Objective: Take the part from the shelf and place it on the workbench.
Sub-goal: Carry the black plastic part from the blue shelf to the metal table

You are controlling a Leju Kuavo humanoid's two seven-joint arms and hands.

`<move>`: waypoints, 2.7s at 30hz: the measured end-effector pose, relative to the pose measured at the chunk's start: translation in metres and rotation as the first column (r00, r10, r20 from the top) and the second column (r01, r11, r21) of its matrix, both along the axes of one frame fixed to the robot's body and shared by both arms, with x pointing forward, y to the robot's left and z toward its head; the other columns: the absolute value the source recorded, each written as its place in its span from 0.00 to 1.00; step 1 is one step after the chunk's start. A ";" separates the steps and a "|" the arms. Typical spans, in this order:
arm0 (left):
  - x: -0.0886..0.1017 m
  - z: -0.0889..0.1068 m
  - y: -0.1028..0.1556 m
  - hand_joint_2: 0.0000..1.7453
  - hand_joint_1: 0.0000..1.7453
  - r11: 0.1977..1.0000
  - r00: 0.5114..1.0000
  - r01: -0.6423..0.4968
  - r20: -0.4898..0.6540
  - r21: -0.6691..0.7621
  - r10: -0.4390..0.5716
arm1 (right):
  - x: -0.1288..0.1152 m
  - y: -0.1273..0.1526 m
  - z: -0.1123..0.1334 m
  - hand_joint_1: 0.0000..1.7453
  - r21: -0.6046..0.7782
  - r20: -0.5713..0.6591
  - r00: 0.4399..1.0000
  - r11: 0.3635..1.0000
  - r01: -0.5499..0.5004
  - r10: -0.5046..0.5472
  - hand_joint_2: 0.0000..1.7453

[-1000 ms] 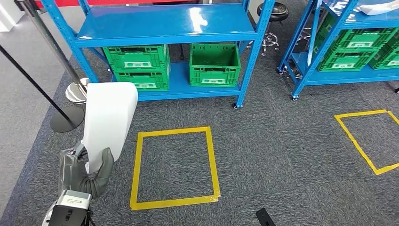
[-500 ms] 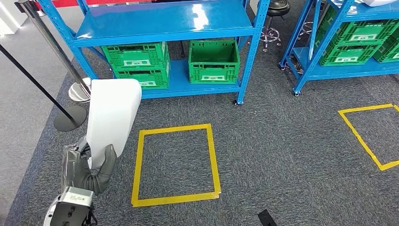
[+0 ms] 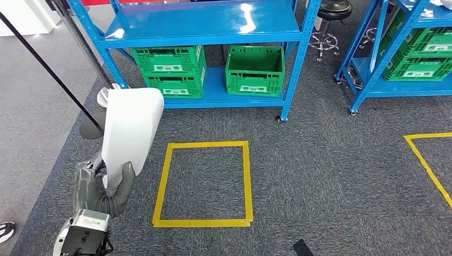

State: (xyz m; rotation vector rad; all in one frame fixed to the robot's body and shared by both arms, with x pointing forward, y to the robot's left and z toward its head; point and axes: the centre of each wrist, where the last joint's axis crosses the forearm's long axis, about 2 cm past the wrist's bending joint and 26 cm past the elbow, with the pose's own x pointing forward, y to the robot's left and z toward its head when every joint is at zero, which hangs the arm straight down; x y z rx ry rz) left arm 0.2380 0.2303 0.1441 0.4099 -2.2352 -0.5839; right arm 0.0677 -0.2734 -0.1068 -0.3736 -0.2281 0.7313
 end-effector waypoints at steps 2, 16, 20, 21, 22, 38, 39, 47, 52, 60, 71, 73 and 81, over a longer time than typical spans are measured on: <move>0.000 -0.001 0.001 1.00 1.00 1.000 1.000 0.001 -0.001 0.005 -0.001 | -0.001 0.001 0.000 0.00 0.002 -0.003 1.000 1.000 -0.002 0.002 0.00; 0.001 -0.001 0.004 1.00 1.00 1.000 1.000 -0.005 0.005 0.016 0.005 | 0.001 0.002 0.000 0.00 0.004 -0.009 1.000 1.000 -0.012 0.012 0.00; 0.002 0.000 0.003 1.00 1.00 1.000 1.000 -0.005 0.010 0.022 0.004 | 0.002 0.002 0.000 0.00 -0.005 -0.015 1.000 1.000 -0.013 0.013 0.00; 0.002 0.000 0.002 1.00 1.00 1.000 1.000 -0.002 0.009 0.022 0.002 | 0.001 0.001 0.000 0.00 -0.007 -0.019 1.000 1.000 -0.012 0.012 0.00; 0.001 0.000 0.001 1.00 1.00 1.000 1.000 0.000 0.008 0.022 0.000 | 0.000 0.000 0.000 0.00 -0.010 -0.022 1.000 1.000 -0.012 0.012 0.00; -0.003 -0.002 0.001 1.00 1.00 0.999 1.000 -0.005 -0.007 0.032 0.005 | 0.001 -0.001 0.000 0.00 -0.011 -0.048 0.999 1.000 -0.020 0.019 0.00; -0.003 -0.002 0.001 1.00 1.00 0.999 1.000 -0.005 -0.008 0.032 0.006 | 0.002 -0.001 0.000 0.00 -0.010 -0.049 0.999 1.000 -0.020 0.019 0.00; -0.004 0.000 0.001 1.00 1.00 0.999 1.000 -0.007 -0.005 0.032 0.007 | 0.004 0.001 0.000 0.00 0.006 -0.054 0.998 1.000 -0.020 0.021 0.00; -0.005 0.001 -0.001 1.00 1.00 1.000 1.000 0.000 -0.005 0.030 0.000 | 0.002 0.001 0.000 0.00 0.008 -0.055 0.998 1.000 -0.018 0.019 0.00; -0.007 -0.001 -0.001 1.00 1.00 1.000 0.999 0.026 -0.039 -0.001 -0.026 | -0.003 -0.001 -0.001 0.00 0.003 -0.055 0.998 1.000 -0.011 0.011 0.00; -0.004 -0.014 0.008 1.00 1.00 0.888 0.929 0.223 -0.189 -0.403 -0.319 | -0.005 0.001 -0.001 0.00 0.013 -0.049 0.999 1.000 0.000 0.000 0.00; -0.004 -0.018 0.011 1.00 1.00 0.802 0.886 0.280 -0.180 -0.528 -0.428 | -0.003 0.002 -0.001 0.00 0.011 -0.040 0.999 1.000 -0.006 0.006 0.00; -0.008 -0.041 0.005 1.00 1.00 0.303 0.705 0.394 0.073 -0.868 -0.706 | 0.001 0.001 0.000 0.00 0.018 -0.032 0.999 1.000 -0.013 0.014 0.00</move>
